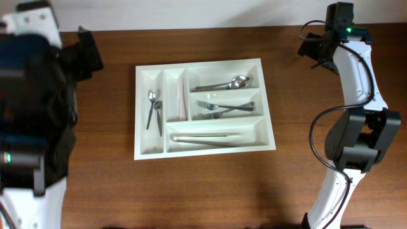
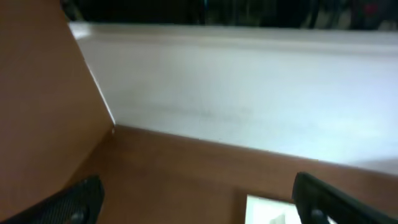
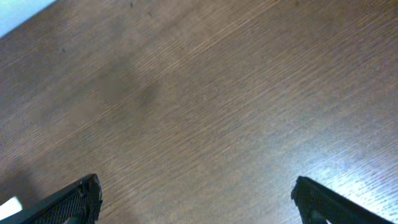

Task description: Pack container

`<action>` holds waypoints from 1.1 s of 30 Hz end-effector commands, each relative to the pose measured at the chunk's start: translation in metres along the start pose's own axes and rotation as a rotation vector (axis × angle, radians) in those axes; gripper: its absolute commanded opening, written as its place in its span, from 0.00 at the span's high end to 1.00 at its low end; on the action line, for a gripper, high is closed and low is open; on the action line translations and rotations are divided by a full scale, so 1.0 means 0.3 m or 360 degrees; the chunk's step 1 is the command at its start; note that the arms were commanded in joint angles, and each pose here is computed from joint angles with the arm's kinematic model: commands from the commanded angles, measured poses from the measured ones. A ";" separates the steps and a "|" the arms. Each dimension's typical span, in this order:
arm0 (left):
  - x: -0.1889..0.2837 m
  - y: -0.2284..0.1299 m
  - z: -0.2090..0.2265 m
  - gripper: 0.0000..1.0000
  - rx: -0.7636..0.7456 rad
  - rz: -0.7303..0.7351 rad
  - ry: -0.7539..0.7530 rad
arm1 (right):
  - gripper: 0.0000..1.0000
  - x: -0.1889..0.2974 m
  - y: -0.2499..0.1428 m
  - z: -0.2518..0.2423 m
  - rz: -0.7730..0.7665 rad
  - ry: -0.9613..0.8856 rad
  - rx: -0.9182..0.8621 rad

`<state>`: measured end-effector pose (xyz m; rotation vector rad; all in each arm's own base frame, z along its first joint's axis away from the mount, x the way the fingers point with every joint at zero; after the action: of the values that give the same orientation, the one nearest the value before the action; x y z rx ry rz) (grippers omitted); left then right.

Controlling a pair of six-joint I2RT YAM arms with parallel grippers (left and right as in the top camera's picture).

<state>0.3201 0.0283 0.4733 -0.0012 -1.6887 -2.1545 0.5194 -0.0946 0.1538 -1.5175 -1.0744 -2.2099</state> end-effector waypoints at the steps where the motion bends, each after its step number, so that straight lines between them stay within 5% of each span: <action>1: -0.015 -0.131 -0.011 0.01 0.0021 0.0022 0.0001 | 0.01 -0.006 0.008 0.005 -0.0008 0.0001 -0.0004; 13: 0.014 -0.475 -0.059 0.01 -0.0019 -0.0461 -0.0056 | 0.01 -0.006 0.008 0.004 -0.0008 0.0001 -0.0004; 33: 0.090 -0.839 -0.095 0.01 -0.0138 -0.0582 0.0022 | 0.01 -0.006 0.008 0.005 -0.0008 0.0001 -0.0004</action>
<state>0.2272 0.0429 0.2491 0.3278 -1.7097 -2.4510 0.5194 -0.0947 0.1534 -1.5187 -1.0740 -2.2095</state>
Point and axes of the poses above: each gripper's point midway between its finger pads, its own x axis back along the fingers, its own z axis along the line the jaws close on, y = z × x, the point moved 3 cm from there along x, back along the fingers, and after that the axes turned 14 degrees about -x, right-handed, at the moved point
